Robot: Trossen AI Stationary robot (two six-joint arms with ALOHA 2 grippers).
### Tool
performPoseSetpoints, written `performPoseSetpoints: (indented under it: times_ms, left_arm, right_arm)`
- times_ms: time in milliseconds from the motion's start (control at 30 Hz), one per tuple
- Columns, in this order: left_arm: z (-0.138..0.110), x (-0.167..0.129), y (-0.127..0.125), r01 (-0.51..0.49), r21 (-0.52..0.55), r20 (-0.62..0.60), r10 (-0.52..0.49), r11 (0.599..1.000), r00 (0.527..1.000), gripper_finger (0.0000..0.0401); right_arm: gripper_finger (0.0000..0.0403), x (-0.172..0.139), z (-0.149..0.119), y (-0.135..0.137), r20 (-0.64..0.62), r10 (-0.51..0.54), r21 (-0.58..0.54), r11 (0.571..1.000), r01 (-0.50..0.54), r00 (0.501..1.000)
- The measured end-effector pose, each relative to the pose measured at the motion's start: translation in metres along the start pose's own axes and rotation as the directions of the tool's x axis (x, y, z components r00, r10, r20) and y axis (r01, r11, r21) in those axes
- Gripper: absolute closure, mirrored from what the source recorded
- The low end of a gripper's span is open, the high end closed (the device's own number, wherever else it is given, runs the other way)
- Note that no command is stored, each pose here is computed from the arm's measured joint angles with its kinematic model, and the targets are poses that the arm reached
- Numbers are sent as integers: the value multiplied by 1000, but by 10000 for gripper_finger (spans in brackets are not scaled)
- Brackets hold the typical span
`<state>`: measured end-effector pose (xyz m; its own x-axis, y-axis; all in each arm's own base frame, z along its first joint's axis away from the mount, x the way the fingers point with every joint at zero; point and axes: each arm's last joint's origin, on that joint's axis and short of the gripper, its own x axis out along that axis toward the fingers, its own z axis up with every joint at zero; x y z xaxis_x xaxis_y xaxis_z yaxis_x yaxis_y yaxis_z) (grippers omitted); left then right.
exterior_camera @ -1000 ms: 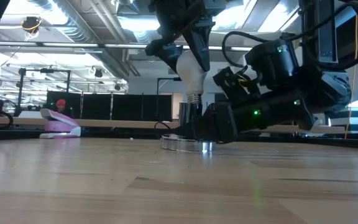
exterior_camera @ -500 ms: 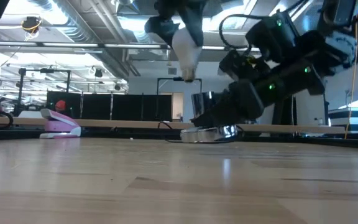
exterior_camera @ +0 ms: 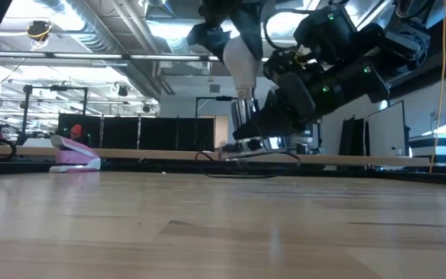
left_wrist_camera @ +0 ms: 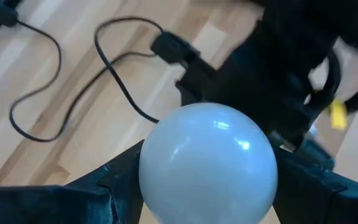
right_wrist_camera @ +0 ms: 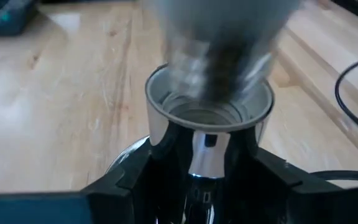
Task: Screw lightbulb
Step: Insert the lightbulb into the lamp
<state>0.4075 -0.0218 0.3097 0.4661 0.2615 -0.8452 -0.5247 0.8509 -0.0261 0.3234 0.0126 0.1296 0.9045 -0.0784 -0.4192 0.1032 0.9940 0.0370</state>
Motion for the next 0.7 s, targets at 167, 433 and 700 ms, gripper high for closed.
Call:
performPoseSetpoints:
  times_ms: [167, 433, 700]
  left_arm:
    - [-7, 7, -3, -3, 1, -12, 3, 1000, 1000, 141]
    - [-9, 11, 0, -15, -53, -22, 14, 998, 1000, 141]
    - [-13, 12, -5, -22, -54, -4, 22, 998, 1000, 141]
  right_arm:
    - [223, 0, 2, 1, 23, 33, 10, 999, -33, 999]
    - [223, 0, 4, 1, 42, 34, 13, 999, -34, 999]
    - [223, -1, 6, 2, 69, 46, -14, 999, -45, 997]
